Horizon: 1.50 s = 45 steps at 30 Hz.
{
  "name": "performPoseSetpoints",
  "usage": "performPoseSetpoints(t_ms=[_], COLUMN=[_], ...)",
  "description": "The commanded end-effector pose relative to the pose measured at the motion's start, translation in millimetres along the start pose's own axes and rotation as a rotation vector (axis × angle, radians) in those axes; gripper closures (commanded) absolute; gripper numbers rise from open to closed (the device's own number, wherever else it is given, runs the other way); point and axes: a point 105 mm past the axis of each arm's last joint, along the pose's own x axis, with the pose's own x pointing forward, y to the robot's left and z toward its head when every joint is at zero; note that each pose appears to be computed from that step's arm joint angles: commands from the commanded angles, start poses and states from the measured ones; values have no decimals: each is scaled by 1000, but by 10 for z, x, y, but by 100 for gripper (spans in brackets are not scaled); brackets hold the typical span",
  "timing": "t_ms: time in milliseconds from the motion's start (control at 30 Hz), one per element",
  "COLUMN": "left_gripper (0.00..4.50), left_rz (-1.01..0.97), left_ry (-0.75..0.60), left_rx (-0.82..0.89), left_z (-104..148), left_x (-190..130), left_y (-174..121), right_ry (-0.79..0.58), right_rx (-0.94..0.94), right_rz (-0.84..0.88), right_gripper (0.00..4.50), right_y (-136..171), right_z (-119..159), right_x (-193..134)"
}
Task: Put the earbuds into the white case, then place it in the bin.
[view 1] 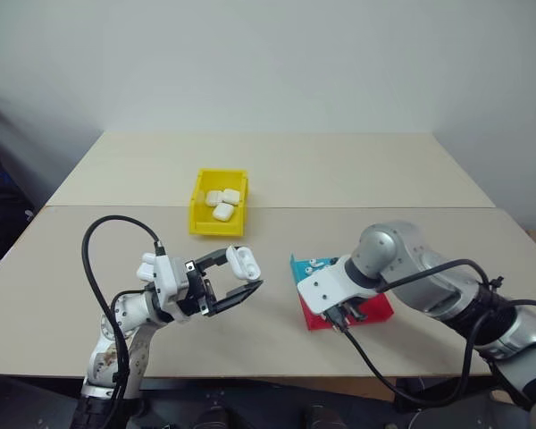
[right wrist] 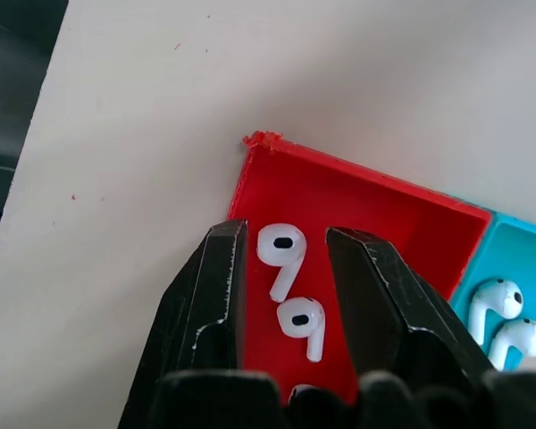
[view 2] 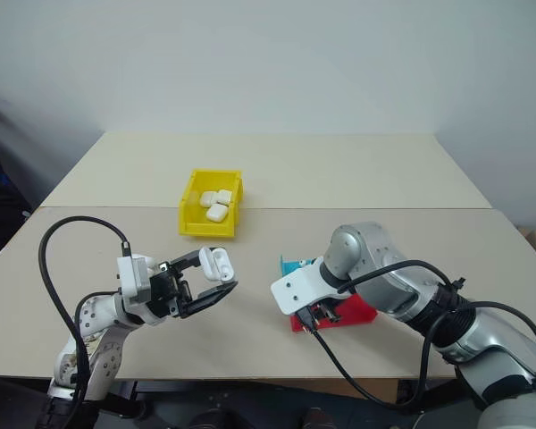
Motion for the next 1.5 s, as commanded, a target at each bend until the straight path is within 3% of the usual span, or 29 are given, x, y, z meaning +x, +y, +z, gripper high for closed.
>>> performPoseSetpoints(t_ms=[33, 1500], left_gripper=[171, 171], left_rz=[-9, 6], left_ry=[-20, 27], left_rx=[50, 57], left_z=[106, 73], left_x=[30, 26], left_y=[-11, -7], right_ry=[15, 70], right_rx=[12, -13], right_rz=[-2, 10], right_gripper=[272, 272], right_y=[-14, -22], right_z=[-11, -165], right_x=[-9, 158])
